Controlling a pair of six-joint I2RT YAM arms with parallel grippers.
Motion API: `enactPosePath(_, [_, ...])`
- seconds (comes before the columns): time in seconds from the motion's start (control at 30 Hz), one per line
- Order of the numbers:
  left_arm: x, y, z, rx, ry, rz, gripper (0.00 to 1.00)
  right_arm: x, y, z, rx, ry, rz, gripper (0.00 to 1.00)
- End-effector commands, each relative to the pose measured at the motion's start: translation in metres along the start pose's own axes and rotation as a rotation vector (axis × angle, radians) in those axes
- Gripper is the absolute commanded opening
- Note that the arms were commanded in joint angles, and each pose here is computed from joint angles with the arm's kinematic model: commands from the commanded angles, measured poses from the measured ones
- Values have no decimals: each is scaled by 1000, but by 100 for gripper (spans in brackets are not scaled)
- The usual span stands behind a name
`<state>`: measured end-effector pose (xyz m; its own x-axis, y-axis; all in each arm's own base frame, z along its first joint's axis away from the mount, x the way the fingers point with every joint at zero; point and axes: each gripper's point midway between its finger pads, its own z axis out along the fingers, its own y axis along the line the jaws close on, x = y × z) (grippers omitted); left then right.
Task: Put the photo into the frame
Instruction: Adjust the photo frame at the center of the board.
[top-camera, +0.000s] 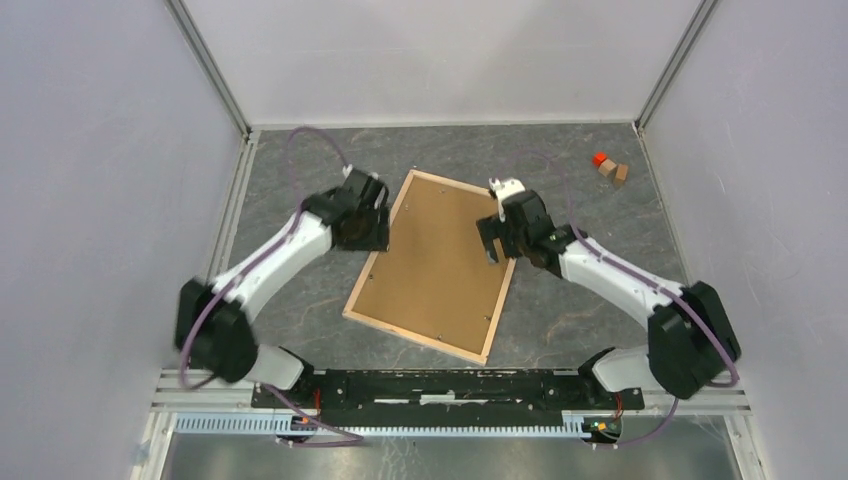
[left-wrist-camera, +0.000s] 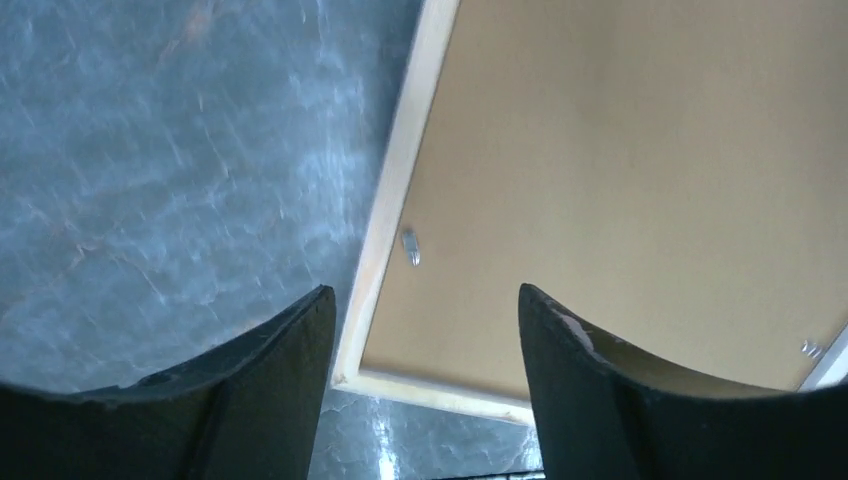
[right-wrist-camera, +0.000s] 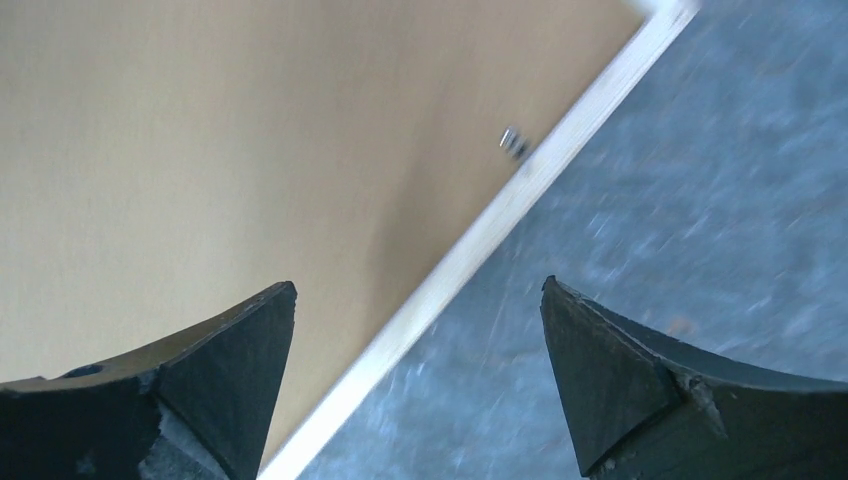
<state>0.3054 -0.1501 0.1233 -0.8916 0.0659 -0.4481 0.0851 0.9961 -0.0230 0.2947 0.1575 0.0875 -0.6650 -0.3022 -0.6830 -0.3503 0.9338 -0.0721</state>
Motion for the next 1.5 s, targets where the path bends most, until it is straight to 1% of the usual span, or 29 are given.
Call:
enactPosePath(0.0, [57, -28, -21, 102, -134, -144, 72, -79, -27, 23, 71, -81, -62, 98])
enactPosePath(0.07, [99, -56, -25, 181, -93, -135, 73, -115, -34, 41, 91, -101, -71, 98])
enactPosePath(0.13, [128, -77, -30, 231, -53, -130, 77, -144, -39, 58, 101, -116, -93, 98])
enactPosePath(0.17, [137, -84, -32, 235, -62, -132, 82, -155, -42, 65, 108, -127, -85, 98])
enactPosePath(0.2, [147, -88, -34, 221, -86, -117, 90, -166, -45, 75, 109, -136, -70, 98])
enactPosePath(0.23, [156, -91, -34, 209, -112, -122, 95, -176, -46, 85, 95, -142, -59, 98])
enactPosePath(0.33, [183, -102, -26, 207, -90, -83, 96, -190, -52, 117, 59, -125, -36, 97])
enactPosePath(0.43, [194, -111, -20, 212, -58, -96, 95, -192, -55, 143, -9, -119, 26, 96])
enactPosePath(0.57, [215, -117, -10, 242, 15, -220, 96, -185, -50, 173, -145, -101, 104, 93])
enactPosePath(0.7, [217, -111, -3, 229, 16, -285, 98, -162, -43, 186, -226, -64, 167, 87])
enactPosePath(0.8, [214, -116, 1, 243, 51, -311, 100, -142, -41, 183, -229, -38, 186, 82])
enactPosePath(0.9, [215, -116, 12, 225, 117, -323, 100, -121, -37, 173, -235, -12, 204, 71])
enactPosePath(0.97, [208, -111, 20, 221, 132, -346, 99, -105, -38, 162, -216, 11, 215, 66])
enactPosePath(1.0, [204, -106, 23, 218, 135, -356, 98, -101, -39, 156, -205, 4, 225, 65])
enactPosePath(1.1, [180, -85, 33, 207, 122, -404, 92, -65, -41, 129, -165, 21, 253, 64])
enactPosePath(1.2, [153, -61, 40, 176, 133, -411, 87, -23, -48, 100, -96, 43, 271, 63])
enactPosePath(1.3, [127, -39, 43, 131, 152, -356, 83, 17, -37, 77, -115, 50, 295, 64])
enactPosePath(1.37, [114, -22, 47, 89, 178, -363, 77, 45, -28, 64, -127, 88, 276, 66])
enactPosePath(1.47, [96, -4, 58, 97, 231, -401, 71, 68, -20, 49, -136, 107, 249, 68])
